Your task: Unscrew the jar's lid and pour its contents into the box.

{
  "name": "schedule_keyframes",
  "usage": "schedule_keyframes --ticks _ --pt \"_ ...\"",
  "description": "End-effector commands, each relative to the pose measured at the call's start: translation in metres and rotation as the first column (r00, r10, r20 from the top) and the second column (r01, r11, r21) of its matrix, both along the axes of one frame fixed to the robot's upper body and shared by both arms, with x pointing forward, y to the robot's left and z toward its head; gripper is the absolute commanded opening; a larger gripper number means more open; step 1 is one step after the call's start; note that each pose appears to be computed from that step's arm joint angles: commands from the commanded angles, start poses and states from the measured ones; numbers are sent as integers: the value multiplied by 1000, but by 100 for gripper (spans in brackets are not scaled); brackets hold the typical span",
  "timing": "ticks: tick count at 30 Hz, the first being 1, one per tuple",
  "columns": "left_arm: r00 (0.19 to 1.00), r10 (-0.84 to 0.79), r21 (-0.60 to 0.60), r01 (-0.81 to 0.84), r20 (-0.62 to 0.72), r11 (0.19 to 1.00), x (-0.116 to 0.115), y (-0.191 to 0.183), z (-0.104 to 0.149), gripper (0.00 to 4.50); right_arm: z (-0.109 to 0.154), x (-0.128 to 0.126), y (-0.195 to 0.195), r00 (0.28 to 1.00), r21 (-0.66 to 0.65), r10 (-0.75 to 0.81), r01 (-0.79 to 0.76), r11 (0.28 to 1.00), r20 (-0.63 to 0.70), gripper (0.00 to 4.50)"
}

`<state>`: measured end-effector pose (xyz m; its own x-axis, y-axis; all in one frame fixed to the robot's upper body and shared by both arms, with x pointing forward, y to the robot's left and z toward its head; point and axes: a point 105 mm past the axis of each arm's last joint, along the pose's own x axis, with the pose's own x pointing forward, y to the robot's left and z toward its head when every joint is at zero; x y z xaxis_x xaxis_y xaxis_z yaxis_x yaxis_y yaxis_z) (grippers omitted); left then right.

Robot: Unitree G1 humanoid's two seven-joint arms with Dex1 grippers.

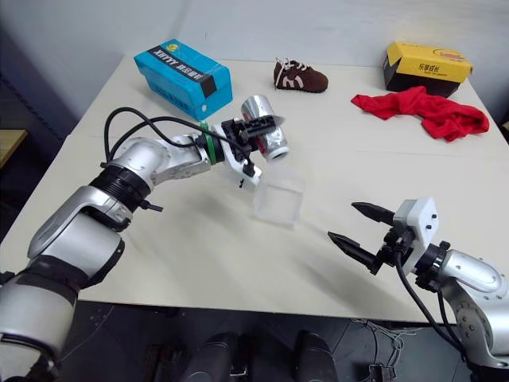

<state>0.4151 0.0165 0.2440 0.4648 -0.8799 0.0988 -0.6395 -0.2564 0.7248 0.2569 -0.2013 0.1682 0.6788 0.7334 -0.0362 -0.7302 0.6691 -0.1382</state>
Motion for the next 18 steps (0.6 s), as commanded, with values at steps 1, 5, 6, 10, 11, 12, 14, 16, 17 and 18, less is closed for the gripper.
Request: schedule_keyframes --ticks 1,5,6,10,11,12,14,16,17,18 --pt "970 -82 54 71 230 996 -3 -6 12 231 8 -5 3 999 10 -5 5 1000 38 446" --pt "896 -159 86 135 414 987 -10 -12 15 231 4 -7 5 1000 21 -15 14 1000 25 446" --pt "890 -169 85 147 423 985 -12 -13 16 231 4 -7 5 1000 22 -16 15 1000 24 446" --pt "857 -179 135 129 483 982 -11 -18 11 231 2 -7 7 1000 34 -17 17 999 18 446" --pt "859 -183 128 138 479 982 -12 -18 10 231 2 -7 7 1000 35 -18 17 999 18 446" --pt "872 -179 117 141 455 983 -12 -18 8 231 2 -6 7 1000 37 -18 17 999 19 446" --pt "899 -171 80 152 403 985 -12 -17 7 231 2 -6 8 1000 39 -15 15 999 20 446" --pt "920 -181 44 177 347 983 -15 -14 10 231 2 -5 8 1000 42 -15 14 999 20 446" --pt "946 -173 -5 181 276 983 -15 -10 13 231 2 -5 8 1000 46 -14 13 999 19 446" --pt "959 -171 -40 184 224 982 -16 -8 15 231 2 -5 8 1000 49 -13 13 999 18 446"
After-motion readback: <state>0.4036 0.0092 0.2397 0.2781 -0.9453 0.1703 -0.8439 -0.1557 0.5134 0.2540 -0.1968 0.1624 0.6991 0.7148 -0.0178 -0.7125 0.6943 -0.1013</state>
